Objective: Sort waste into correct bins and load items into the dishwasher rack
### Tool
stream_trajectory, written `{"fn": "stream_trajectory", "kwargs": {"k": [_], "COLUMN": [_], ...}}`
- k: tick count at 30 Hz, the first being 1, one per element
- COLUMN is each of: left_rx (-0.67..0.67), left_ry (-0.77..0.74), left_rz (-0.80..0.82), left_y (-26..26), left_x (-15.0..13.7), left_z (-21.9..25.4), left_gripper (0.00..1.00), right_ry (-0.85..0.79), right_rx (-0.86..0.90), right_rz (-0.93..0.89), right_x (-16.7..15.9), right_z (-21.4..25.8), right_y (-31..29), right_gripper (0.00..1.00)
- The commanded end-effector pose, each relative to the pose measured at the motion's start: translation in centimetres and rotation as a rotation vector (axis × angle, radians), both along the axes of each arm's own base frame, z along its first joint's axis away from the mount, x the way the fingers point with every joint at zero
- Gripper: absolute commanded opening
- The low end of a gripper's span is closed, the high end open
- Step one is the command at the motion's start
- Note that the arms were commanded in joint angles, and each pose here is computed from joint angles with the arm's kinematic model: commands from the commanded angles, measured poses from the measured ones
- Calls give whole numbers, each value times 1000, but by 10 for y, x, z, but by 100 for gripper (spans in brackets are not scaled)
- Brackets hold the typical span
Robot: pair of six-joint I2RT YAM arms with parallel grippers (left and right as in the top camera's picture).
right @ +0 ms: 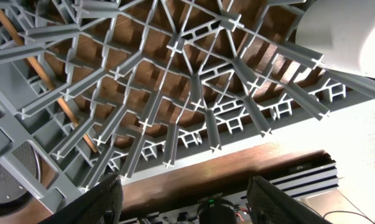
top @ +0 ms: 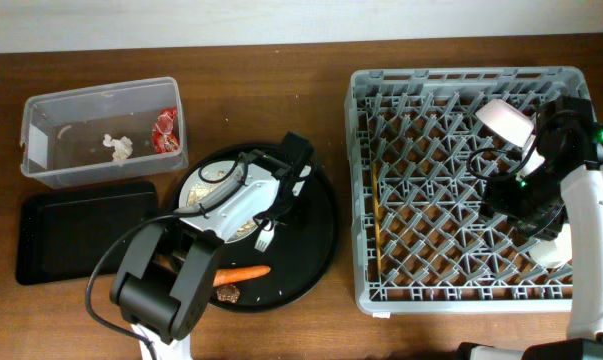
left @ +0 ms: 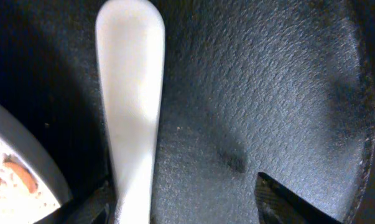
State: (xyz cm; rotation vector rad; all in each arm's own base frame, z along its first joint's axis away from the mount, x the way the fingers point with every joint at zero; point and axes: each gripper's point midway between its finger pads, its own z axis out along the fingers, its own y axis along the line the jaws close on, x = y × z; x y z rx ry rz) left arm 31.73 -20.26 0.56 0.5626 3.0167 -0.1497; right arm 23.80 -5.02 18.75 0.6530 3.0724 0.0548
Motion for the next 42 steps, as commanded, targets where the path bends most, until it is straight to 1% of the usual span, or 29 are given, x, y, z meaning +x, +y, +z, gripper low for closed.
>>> {"fn": "stream_trajectory", "kwargs": {"k": [1, 3, 4, 7, 11, 15, 16, 20, 21, 22, 24, 25, 26, 27, 28, 30, 32, 33, 36, 40, 42], "left_rx": [39, 43, 47, 55, 60, 57, 51, 21, -84, -164, -457, -579, -626, -633, -609, -496, -461, -392, -307, -212, -209], "left_ry": [59, 66, 72, 85, 94, 88, 79, 45, 33, 33, 76, 125, 162, 165, 156, 123, 89, 39, -22, 32, 33], "left_rz": [-5, -5, -5, -5, -5, -4, -4, -4, -13, -24, -84, -64, -13, -7, 10, 114, 151, 213, 342, 378, 378], "left_y": [8, 9, 10, 12, 14, 13, 10, -5, -28, -44, -94, -112, -123, -131, -137, -141, -159, -161, -161, -157, -157], "left_x": [-12, -13, -15, -18, -21, -19, -14, 7, 19, 22, 18, 14, 12, 9, 7, 4, -5, -7, -10, -17, -17], "left_z": [-12, -12, -12, -13, -14, -12, -6, 35, 70, 89, 142, 161, 168, 169, 166, 153, 150, 143, 131, 85, 84], "left_gripper": [57, 47, 44, 26, 19, 2, 0, 0, 0, 0, 0, 0, 0, 0, 0, 0, 0, 0, 0, 0, 1], "right_ry": [-5, -5, -5, -5, -5, -5, -4, -4, -5, -4, -4, -4, -4, -4, -4, -4, -4, 0, 3, 3, 3], "right_rx": [5, 5, 5, 5, 5, 5, 5, 5, 5, 5, 5, 5, 5, 5, 5, 5, 5, 6, 7, 8, 7], "right_rz": [-4, -4, -4, -4, -4, -4, -4, -4, -4, -4, -4, -4, -4, -4, -4, -4, -4, -4, -4, -4, -5], "right_x": [-2, -2, -2, -2, -2, -2, -2, -2, -2, -2, -2, -2, -2, -2, -2, -2, -2, -3, -3, -4, -3], "right_z": [1, 1, 1, 1, 1, 1, 1, 1, 1, 1, 1, 1, 1, 1, 1, 1, 1, 1, 1, 1, 1], "right_y": [1, 1, 1, 1, 1, 1, 1, 0, 0, 0, 0, 0, 1, 0, 0, 1, 1, 1, 1, 1, 1], "right_gripper": [67, 67, 67, 67, 67, 67, 67, 67, 67, 67, 67, 67, 67, 67, 67, 67, 67, 67, 67, 68, 67]}}
